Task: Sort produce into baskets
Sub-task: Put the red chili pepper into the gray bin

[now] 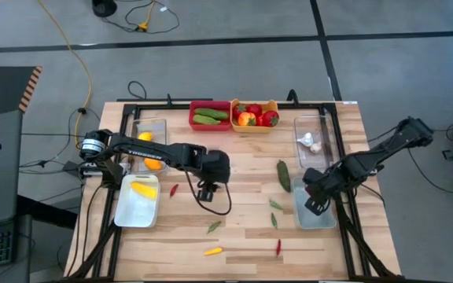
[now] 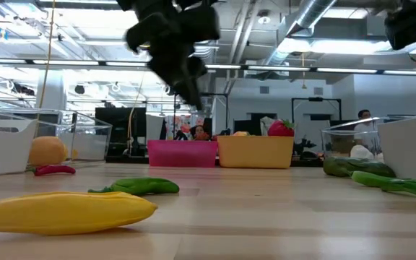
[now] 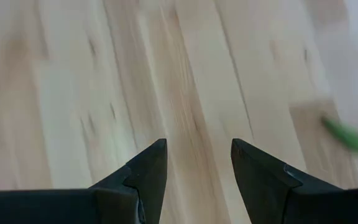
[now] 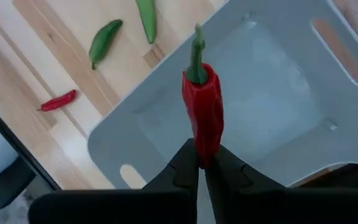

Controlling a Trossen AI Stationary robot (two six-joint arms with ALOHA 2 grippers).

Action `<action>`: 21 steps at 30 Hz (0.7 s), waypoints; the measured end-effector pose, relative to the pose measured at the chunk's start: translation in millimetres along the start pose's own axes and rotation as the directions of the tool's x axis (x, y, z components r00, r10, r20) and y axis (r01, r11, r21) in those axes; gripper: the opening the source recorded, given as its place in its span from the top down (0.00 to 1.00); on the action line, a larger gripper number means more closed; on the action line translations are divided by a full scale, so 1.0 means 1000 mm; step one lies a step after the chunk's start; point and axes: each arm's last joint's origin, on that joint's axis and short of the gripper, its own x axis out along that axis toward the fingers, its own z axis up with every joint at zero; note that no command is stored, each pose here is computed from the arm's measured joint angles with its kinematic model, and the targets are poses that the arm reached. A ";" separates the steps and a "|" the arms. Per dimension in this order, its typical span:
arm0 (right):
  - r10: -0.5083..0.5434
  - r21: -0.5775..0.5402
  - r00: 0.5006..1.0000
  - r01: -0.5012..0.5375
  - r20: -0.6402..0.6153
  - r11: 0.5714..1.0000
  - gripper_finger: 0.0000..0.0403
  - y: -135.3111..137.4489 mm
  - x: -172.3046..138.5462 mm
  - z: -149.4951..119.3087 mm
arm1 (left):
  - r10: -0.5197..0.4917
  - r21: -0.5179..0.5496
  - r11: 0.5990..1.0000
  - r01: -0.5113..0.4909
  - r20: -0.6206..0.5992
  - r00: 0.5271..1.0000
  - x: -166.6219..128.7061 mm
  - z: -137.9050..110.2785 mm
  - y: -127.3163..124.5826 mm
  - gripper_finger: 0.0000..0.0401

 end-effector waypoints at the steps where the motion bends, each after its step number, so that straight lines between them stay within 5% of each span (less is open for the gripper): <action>1: -0.007 0.001 1.000 0.007 -0.003 1.000 0.87 0.001 0.001 0.000 | -0.008 -0.011 1.000 0.008 -0.041 0.999 0.000 -0.004 -0.001 0.59; 10: -0.045 0.002 0.996 0.046 -0.075 0.999 0.75 0.006 0.012 0.001 | -0.097 -0.146 0.988 0.052 -0.320 0.943 -0.005 -0.031 -0.008 0.59; 16: -0.076 0.001 0.993 0.076 -0.090 0.997 0.68 0.009 0.018 0.003 | -0.134 -0.290 0.957 -0.005 -0.456 0.880 -0.005 -0.050 -0.015 0.59; 21: -0.098 0.001 0.990 0.098 -0.099 0.995 0.67 0.011 0.023 0.004 | -0.151 -0.312 0.949 -0.037 -0.555 0.818 0.004 -0.071 -0.028 0.59</action>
